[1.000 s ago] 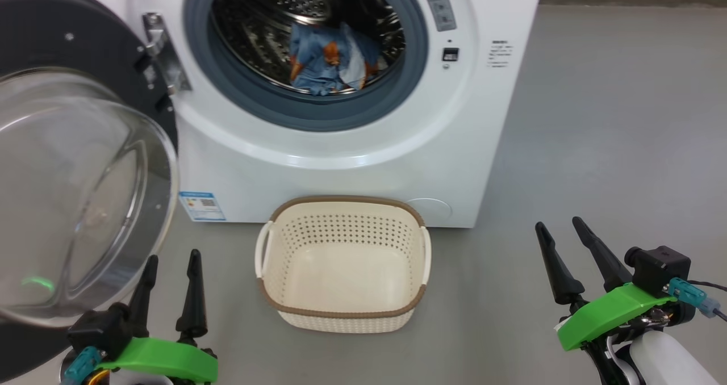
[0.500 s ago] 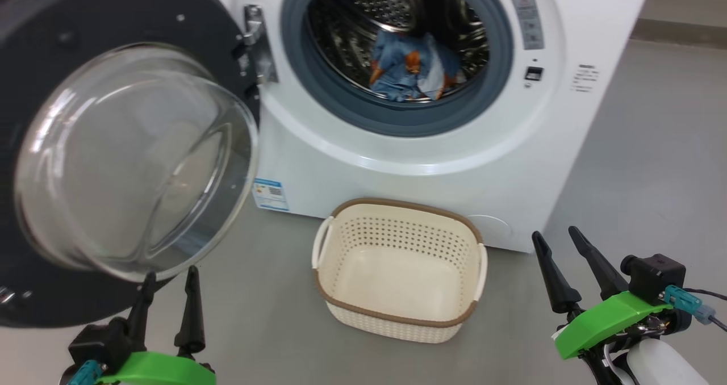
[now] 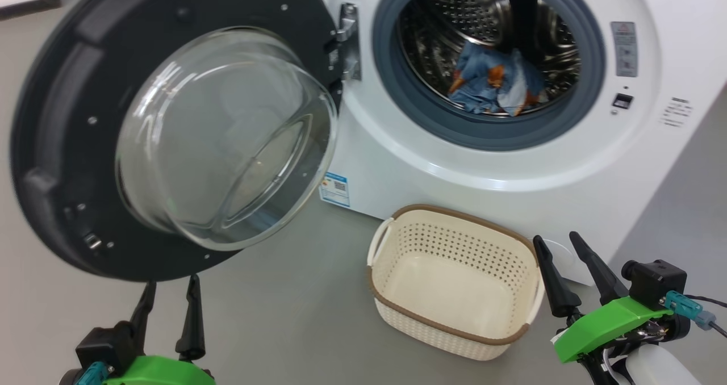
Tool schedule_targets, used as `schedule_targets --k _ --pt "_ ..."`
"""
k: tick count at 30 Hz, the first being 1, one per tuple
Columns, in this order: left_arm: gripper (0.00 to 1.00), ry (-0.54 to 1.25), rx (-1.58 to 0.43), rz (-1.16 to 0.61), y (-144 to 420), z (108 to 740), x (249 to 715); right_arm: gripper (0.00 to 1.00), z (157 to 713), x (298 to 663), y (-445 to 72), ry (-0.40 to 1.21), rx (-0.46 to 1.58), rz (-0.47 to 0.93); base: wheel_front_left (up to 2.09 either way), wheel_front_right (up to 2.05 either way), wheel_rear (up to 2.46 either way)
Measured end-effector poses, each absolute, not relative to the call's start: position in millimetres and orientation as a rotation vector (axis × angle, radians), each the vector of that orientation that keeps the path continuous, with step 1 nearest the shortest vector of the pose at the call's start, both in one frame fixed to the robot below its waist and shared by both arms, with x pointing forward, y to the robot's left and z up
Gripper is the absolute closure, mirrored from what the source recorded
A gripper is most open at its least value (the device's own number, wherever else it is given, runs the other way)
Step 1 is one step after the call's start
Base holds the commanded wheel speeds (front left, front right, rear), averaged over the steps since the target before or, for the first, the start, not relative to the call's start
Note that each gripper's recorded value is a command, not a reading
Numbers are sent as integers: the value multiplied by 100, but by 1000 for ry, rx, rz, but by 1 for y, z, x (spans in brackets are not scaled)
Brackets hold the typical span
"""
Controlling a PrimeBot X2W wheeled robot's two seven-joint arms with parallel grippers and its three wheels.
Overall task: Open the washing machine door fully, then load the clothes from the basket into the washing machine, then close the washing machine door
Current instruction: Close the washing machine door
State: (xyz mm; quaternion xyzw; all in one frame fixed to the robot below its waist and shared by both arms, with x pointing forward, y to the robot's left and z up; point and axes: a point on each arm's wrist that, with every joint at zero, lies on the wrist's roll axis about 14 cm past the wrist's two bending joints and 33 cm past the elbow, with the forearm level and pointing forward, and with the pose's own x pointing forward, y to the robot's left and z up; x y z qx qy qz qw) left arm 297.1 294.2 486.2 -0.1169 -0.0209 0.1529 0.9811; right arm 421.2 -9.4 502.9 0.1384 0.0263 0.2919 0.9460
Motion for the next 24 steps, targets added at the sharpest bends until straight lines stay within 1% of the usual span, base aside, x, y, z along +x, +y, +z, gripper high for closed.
schedule_targets --k 12,24 --pt "0 -54 -229 427 322 486 264 0 508 418 32 59 286 694 0 0 0" --pt "0 -78 -229 439 325 492 262 0 512 414 37 52 289 706 0 0 0"
